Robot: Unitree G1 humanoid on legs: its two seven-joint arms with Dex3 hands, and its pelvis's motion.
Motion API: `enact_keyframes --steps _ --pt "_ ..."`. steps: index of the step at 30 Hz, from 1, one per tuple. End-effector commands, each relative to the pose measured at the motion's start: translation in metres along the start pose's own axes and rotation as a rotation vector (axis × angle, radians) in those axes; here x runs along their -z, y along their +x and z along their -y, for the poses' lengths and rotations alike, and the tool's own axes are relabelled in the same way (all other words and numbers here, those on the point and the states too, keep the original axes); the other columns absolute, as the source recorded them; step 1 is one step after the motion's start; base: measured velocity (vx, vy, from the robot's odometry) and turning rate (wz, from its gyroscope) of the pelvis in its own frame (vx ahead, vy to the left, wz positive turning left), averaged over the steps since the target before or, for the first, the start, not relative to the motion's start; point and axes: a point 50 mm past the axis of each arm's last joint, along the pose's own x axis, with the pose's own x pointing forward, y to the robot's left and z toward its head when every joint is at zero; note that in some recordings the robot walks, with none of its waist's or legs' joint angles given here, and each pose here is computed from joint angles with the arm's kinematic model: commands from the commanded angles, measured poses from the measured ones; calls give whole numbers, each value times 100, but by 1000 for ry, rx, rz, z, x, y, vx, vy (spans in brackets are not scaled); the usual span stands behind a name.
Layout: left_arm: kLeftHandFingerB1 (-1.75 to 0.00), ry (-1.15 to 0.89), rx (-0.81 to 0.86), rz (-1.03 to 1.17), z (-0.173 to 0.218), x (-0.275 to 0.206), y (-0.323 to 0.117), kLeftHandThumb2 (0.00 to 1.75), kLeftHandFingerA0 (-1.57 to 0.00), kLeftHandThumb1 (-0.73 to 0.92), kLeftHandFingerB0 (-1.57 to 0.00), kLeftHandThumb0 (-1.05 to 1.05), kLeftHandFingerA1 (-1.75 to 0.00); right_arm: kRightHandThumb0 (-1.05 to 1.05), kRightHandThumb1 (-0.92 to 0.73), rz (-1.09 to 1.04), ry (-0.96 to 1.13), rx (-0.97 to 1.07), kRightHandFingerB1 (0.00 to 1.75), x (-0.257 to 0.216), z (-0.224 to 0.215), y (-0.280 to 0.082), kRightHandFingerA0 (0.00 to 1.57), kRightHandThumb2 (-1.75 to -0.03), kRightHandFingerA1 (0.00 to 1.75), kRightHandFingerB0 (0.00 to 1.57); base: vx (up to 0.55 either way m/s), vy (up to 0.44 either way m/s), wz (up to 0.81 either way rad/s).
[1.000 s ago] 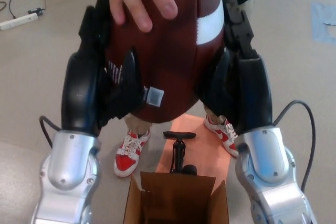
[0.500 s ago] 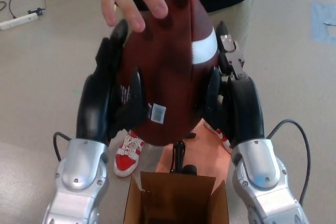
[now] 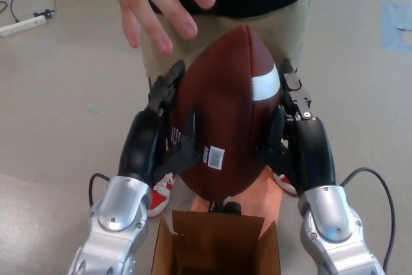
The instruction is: Use both hands to pick up a football from a person and place it into a container beneath
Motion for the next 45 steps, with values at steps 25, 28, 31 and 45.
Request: enact_keyframes --steps 25,28,31,45 --pt "-1 -26 -302 -176 -175 34 -56 113 0 89 0 -92 -5 -74 -82 -164 -61 288 22 48 101 -7 7 -109 36 6 0 0 0" --pt "-2 -45 -327 -181 -183 42 -64 111 0 85 0 -92 -6 -74 -80 -154 -89 286 24 48 102 -4 7 -108 38 7 0 0 0" --pt "-3 -55 -354 -192 -189 49 -74 67 0 92 0 -74 -4 -69 -78 -153 -120 262 29 49 99 -2 5 -110 43 2 0 0 0" --pt "-11 -21 -410 -331 -211 71 -90 111 0 83 0 -80 -16 -69 -79 -134 -156 250 29 45 102 7 6 -111 43 1 0 0 0"
